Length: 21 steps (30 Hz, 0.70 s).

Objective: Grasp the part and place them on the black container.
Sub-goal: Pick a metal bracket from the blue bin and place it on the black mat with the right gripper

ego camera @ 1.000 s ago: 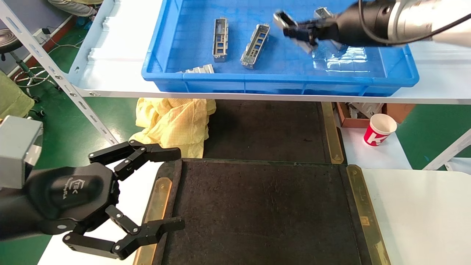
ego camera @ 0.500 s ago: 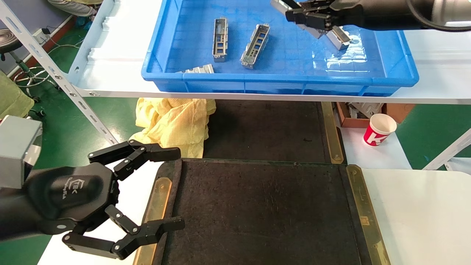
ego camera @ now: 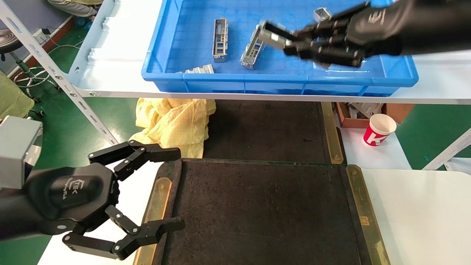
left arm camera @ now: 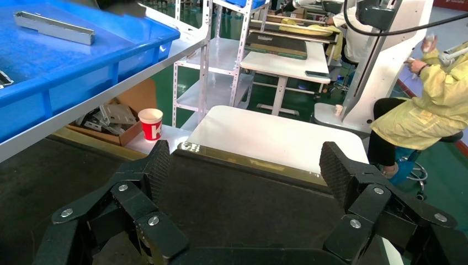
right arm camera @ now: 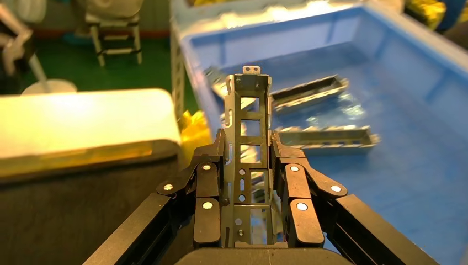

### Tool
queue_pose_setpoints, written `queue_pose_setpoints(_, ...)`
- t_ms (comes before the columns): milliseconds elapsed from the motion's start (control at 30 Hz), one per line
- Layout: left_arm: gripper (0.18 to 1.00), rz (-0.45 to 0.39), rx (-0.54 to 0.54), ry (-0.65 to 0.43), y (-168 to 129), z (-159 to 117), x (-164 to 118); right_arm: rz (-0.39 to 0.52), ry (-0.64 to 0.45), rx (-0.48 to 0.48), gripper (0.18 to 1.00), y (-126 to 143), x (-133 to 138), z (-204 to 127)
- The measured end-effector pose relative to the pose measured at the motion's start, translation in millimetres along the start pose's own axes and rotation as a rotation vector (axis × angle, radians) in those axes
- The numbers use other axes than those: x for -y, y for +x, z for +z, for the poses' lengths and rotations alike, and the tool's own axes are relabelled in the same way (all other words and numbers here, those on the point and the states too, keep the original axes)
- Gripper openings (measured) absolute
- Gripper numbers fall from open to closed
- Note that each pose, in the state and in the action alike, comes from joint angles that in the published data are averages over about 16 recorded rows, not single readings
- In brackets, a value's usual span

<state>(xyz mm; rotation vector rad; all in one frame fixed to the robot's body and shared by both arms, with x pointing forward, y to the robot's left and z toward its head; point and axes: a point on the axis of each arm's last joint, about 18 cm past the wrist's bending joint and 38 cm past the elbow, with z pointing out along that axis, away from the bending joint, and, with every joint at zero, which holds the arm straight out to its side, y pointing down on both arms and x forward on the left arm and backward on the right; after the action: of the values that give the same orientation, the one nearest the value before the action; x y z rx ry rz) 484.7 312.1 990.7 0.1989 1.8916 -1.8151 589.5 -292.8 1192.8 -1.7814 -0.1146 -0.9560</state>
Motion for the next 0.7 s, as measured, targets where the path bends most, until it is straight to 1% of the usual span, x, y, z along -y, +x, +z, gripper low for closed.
queue_pose_setpoints(300, 1.001, 0.000, 0.000, 0.000, 0.0, 0.0, 0.0, -0.118, -0.042, 0.120, 0.342, -34.5, -23.7, 6.2)
queue_pose_setpoints(500, 1.001, 0.000, 0.000, 0.000, 0.0, 0.0, 0.0, -0.148, -0.057, 0.209, 0.342, -61.2, -45.4, 21.4)
queue_pose_setpoints(700, 1.001, 0.000, 0.000, 0.000, 0.0, 0.0, 0.0, -0.171, -0.069, 0.251, 0.342, -74.3, -69.4, 48.6)
